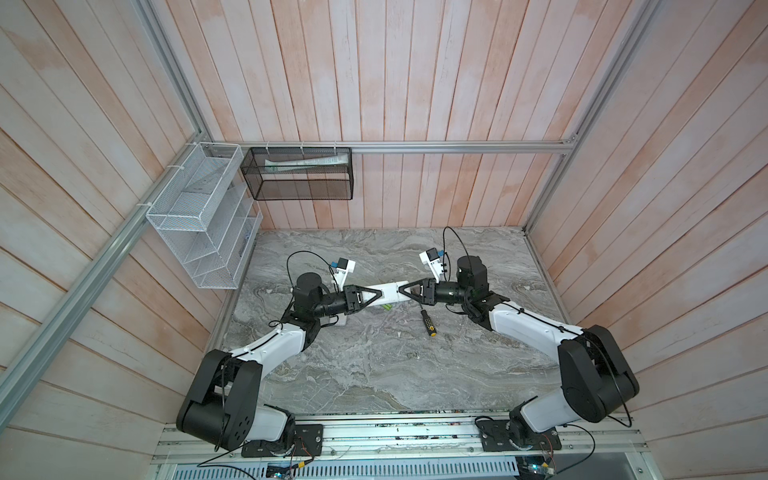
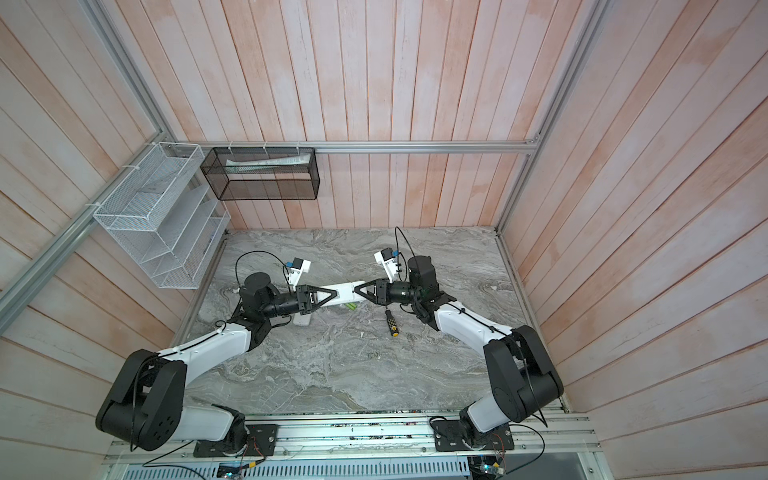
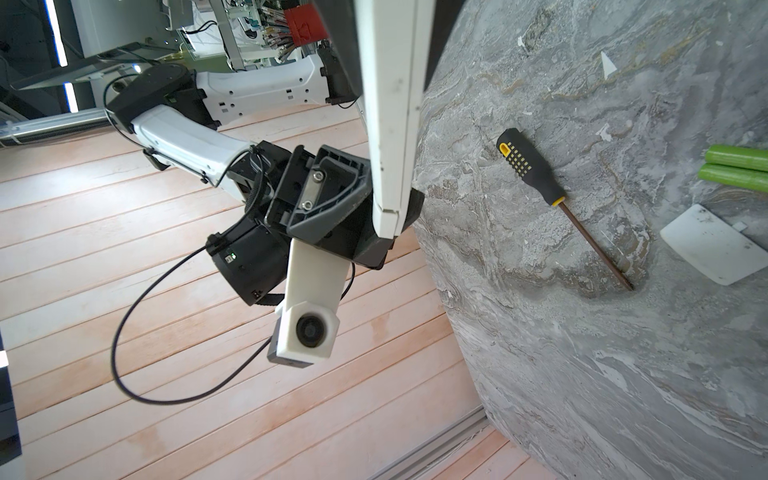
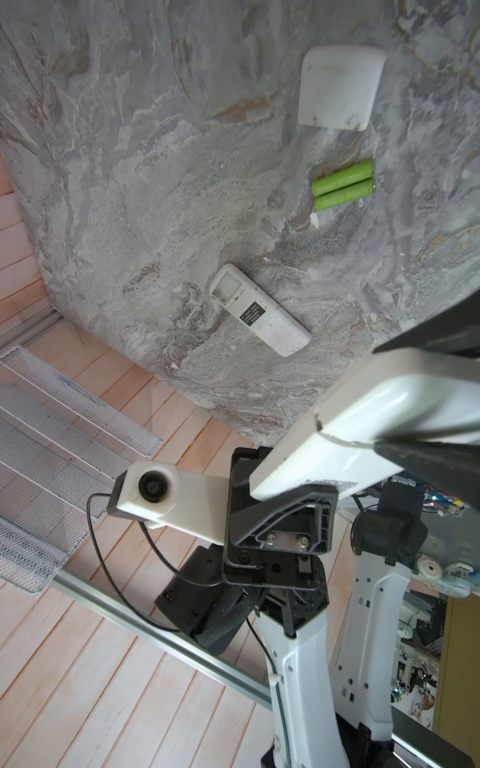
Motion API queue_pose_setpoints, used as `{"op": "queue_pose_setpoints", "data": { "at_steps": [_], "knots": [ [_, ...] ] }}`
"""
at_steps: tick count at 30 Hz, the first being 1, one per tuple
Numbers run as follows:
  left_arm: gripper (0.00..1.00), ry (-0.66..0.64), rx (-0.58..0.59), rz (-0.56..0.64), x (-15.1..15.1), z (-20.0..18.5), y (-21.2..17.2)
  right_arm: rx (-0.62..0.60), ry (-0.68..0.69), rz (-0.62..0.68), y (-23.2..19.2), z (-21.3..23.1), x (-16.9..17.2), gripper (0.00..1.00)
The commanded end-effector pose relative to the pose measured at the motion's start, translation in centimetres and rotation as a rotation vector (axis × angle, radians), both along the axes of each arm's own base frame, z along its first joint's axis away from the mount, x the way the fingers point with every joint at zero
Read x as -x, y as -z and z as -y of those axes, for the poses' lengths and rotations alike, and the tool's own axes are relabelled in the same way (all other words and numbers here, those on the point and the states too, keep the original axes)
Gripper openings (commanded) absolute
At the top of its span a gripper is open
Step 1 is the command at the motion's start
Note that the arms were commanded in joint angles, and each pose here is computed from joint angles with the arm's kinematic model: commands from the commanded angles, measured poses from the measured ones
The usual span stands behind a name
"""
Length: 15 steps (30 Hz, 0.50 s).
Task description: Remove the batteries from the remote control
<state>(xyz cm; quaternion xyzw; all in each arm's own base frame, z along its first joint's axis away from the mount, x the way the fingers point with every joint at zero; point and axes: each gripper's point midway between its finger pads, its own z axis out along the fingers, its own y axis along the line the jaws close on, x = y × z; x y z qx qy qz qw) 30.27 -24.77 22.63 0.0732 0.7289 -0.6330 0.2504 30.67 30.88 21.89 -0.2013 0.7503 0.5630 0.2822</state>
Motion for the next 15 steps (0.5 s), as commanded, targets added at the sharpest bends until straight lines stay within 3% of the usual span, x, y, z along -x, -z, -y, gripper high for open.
{"op": "queue_pose_setpoints", "data": {
  "at_steps": [1,15],
  "knots": [
    [0.0,0.029,0.049,0.071,0.9,0.1,-2.4,0.01,0.001,0.011,0.4,-0.2,-0.3,0.28],
    [0.0,-0.021,0.022,-0.02,-0.2,0.0,-0.9,0.056,0.038,-0.005,1.0,-0.1,-0.9,0.48]
  ]
}}
